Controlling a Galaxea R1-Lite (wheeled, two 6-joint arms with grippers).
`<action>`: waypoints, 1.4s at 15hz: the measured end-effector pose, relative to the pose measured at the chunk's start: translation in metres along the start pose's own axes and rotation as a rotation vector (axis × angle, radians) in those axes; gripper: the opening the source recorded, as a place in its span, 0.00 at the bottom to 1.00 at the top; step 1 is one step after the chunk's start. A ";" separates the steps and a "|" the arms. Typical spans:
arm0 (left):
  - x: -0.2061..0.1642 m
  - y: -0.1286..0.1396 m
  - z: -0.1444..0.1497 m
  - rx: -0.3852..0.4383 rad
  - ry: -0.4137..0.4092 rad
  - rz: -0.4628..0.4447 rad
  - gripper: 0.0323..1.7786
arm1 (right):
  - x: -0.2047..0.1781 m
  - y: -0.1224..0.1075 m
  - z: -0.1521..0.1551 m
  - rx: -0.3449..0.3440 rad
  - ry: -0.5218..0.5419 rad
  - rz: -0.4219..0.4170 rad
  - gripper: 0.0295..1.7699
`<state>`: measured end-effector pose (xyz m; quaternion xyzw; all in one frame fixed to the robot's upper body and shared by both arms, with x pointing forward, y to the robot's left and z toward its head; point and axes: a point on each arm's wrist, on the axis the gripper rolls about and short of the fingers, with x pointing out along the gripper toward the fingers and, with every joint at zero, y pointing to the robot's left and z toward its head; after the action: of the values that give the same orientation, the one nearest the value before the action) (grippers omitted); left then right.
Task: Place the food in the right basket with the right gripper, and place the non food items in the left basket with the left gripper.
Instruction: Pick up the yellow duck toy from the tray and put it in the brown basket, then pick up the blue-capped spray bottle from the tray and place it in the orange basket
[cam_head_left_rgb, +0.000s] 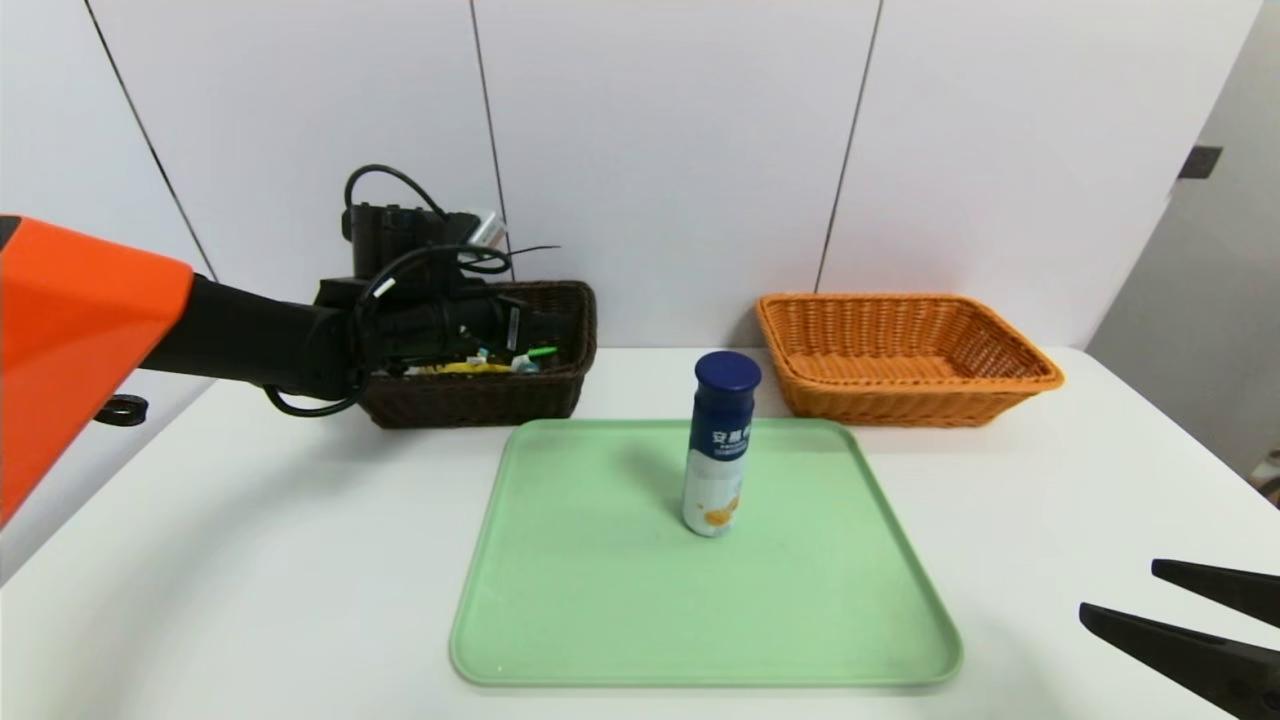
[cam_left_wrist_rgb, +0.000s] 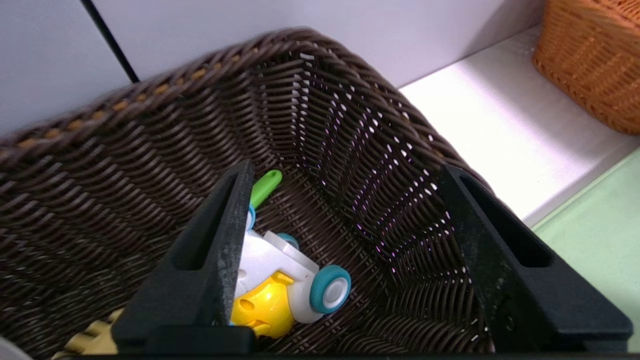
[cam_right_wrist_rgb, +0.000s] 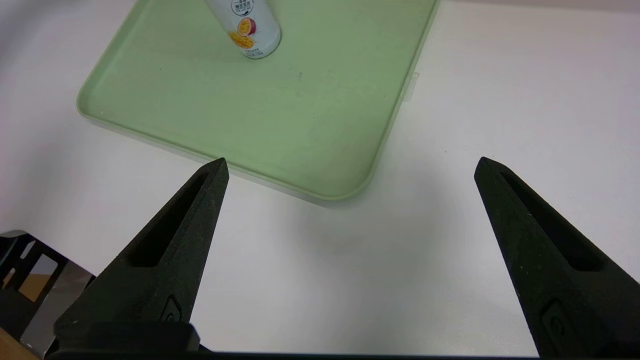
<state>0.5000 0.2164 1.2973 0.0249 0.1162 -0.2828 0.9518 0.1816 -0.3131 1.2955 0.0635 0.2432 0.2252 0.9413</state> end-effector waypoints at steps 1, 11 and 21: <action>-0.005 -0.001 0.006 0.004 -0.016 0.003 0.78 | 0.000 0.000 0.000 0.000 -0.001 0.000 0.96; -0.122 -0.036 0.068 -0.001 -0.053 0.013 0.91 | 0.006 0.001 0.015 -0.037 -0.048 0.022 0.96; -0.229 -0.099 -0.007 -0.031 0.073 -0.226 0.94 | 0.065 0.013 0.051 -0.173 -0.095 0.149 0.96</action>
<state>0.2582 0.2560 1.3464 0.0072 0.1570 -0.3855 0.9092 0.2518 -0.2731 1.3151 0.0104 0.1728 0.3114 0.9344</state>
